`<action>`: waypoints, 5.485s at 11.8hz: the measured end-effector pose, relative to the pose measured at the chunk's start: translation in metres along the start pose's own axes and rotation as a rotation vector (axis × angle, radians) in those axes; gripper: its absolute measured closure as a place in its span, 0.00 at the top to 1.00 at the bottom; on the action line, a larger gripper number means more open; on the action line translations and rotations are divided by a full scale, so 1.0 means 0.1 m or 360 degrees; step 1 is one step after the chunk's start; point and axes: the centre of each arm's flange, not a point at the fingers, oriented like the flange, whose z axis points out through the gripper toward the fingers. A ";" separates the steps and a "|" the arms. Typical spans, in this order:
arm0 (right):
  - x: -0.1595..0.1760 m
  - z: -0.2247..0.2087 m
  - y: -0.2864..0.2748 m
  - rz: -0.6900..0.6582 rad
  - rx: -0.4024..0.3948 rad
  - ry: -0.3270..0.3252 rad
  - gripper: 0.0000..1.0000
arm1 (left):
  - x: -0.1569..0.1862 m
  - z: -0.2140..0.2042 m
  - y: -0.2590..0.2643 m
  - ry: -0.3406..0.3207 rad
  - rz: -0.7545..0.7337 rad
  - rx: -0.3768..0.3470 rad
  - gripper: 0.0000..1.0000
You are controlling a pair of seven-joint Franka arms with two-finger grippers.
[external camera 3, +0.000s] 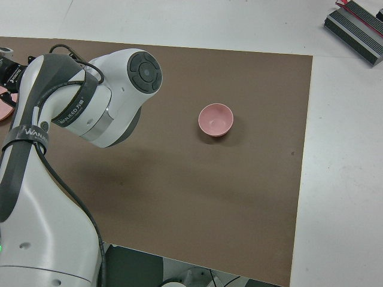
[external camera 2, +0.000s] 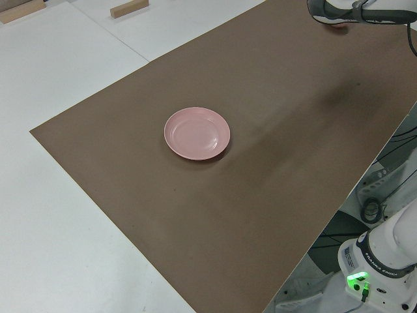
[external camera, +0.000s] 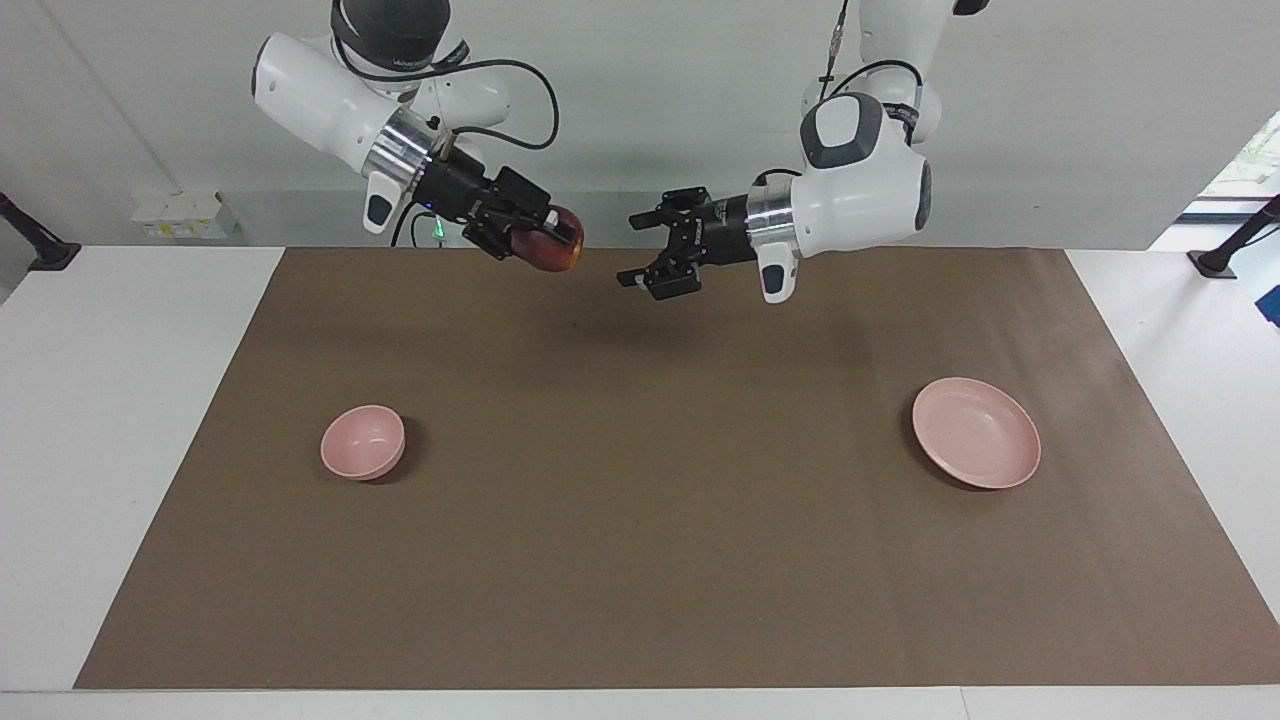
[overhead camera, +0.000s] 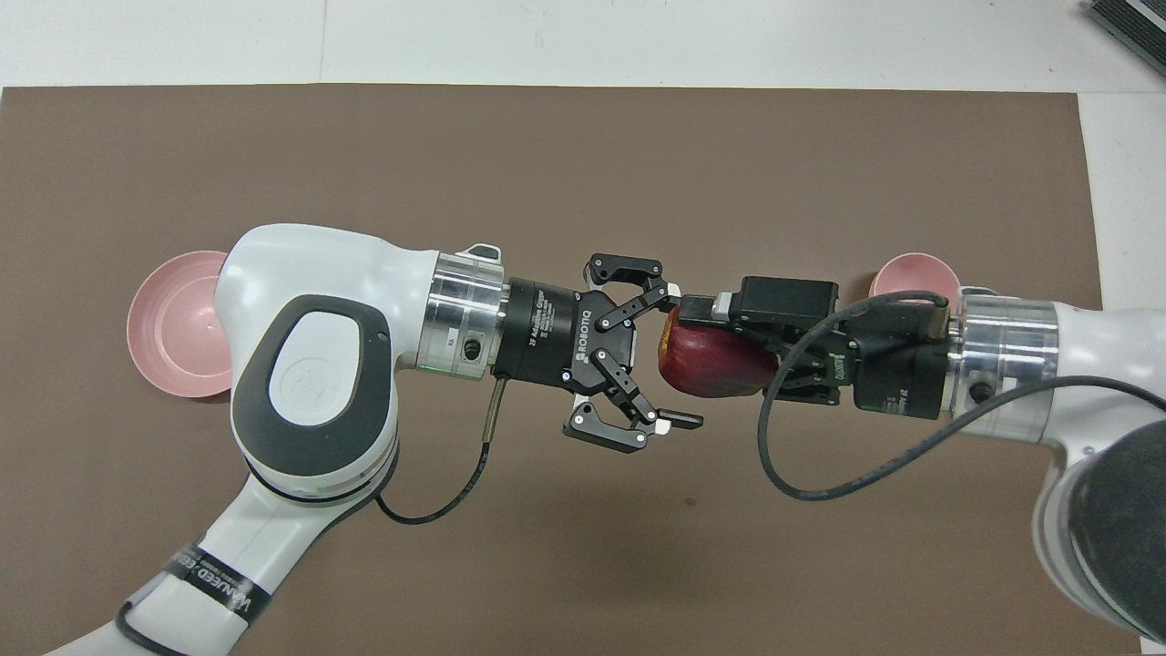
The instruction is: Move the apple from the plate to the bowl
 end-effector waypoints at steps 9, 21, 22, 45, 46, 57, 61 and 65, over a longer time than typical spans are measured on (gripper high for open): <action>0.83 0.25 1.17 -0.0675 -0.1173 -0.0044 0.85 | -0.37 -0.71 -0.15 0.0706 0.0537 0.0022 1.00; 1.77 0.53 1.92 -0.1056 -0.1653 -0.0100 0.85 | 0.18 -2.02 -0.11 0.1222 0.1408 0.0294 1.00; 1.78 0.52 1.95 -0.1048 -0.1656 -0.0103 0.85 | 0.21 -2.05 -0.12 0.1256 0.1445 0.0349 1.00; 1.75 0.54 2.06 -0.0982 -0.1654 -0.0167 1.00 | 0.63 -3.21 -0.74 0.1364 0.2003 0.1132 1.00; 1.72 0.44 1.95 -0.0954 -0.1634 -0.0164 1.00 | 0.61 -3.21 -0.75 0.1368 0.2009 0.1131 1.00; 0.85 -0.82 0.63 -0.0580 -0.1443 -0.0067 1.00 | 0.67 -3.29 -0.79 0.1360 0.1975 0.1121 1.00; 0.60 -0.90 0.37 -0.0574 -0.1431 -0.0020 1.00 | 0.67 -3.29 -0.79 0.1360 0.1975 0.1122 1.00; 0.43 -1.25 0.06 -0.0525 -0.1441 -0.0040 1.00 | 0.67 -3.29 -0.79 0.1360 0.1975 0.1122 1.00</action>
